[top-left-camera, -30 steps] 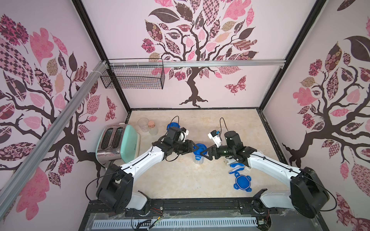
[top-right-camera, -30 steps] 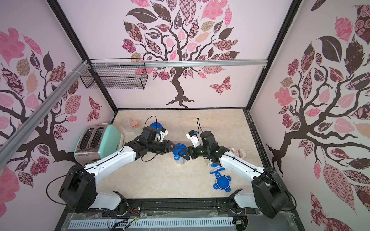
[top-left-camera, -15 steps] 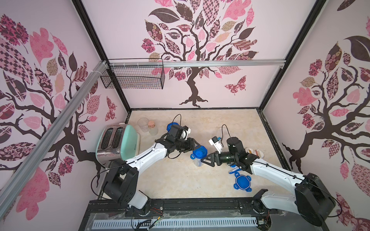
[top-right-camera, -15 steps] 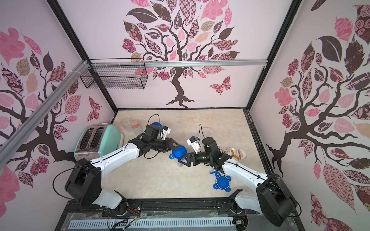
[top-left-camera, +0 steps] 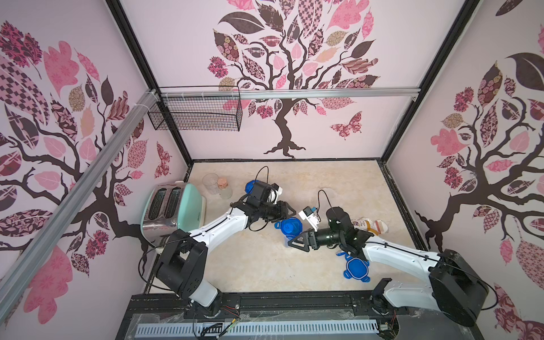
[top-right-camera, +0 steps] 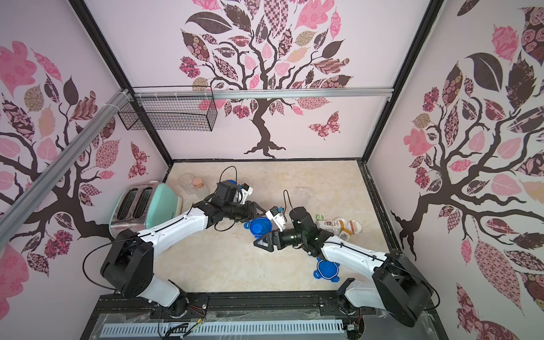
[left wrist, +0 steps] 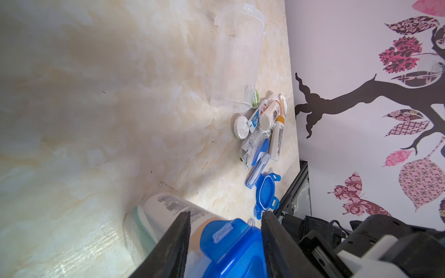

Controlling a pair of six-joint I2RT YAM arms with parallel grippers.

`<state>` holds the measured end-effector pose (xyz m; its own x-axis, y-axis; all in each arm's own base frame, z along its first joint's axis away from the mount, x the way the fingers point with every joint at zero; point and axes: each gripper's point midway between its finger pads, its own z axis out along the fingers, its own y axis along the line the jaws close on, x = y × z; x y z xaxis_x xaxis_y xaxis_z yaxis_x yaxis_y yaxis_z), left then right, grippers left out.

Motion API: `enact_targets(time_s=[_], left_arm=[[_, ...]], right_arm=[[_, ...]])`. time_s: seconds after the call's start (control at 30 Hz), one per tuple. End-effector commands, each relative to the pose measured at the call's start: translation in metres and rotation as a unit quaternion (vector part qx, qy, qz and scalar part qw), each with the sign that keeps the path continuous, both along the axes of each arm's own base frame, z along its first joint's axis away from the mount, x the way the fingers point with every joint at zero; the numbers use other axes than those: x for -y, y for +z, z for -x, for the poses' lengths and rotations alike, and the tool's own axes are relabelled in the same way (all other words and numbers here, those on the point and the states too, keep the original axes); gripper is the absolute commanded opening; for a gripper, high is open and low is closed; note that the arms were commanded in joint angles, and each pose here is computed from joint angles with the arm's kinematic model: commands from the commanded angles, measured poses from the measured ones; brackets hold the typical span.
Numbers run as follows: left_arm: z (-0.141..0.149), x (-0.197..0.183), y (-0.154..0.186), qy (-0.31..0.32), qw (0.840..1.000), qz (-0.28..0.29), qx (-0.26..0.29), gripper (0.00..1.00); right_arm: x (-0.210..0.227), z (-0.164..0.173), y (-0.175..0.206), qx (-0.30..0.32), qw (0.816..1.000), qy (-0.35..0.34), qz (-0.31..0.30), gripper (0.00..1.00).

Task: Take out toiletry kits
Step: Adjust the container at the center of the board.

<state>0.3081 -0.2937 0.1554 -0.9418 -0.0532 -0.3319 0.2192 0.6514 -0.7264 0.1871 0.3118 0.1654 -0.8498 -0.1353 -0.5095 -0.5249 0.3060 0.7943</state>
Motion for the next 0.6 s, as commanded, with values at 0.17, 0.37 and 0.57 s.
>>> enact_targets(time_s=[0.17, 0.37, 0.57], left_arm=[[-0.006, -0.023, 0.048, 0.038, 0.996, -0.024, 0.078, 0.47], [0.037, 0.015, 0.065, -0.045, 0.996, 0.052, 0.063, 0.40], [0.056, 0.032, 0.038, -0.080, 0.992, 0.091, 0.015, 0.28]], right_arm=[[0.017, -0.013, -0.018, 0.059, 0.996, -0.031, 0.056, 0.88], [0.042, -0.021, -0.016, 0.059, 0.996, -0.066, 0.020, 0.87], [0.047, -0.017, -0.008, 0.078, 0.994, -0.071, -0.005, 0.86]])
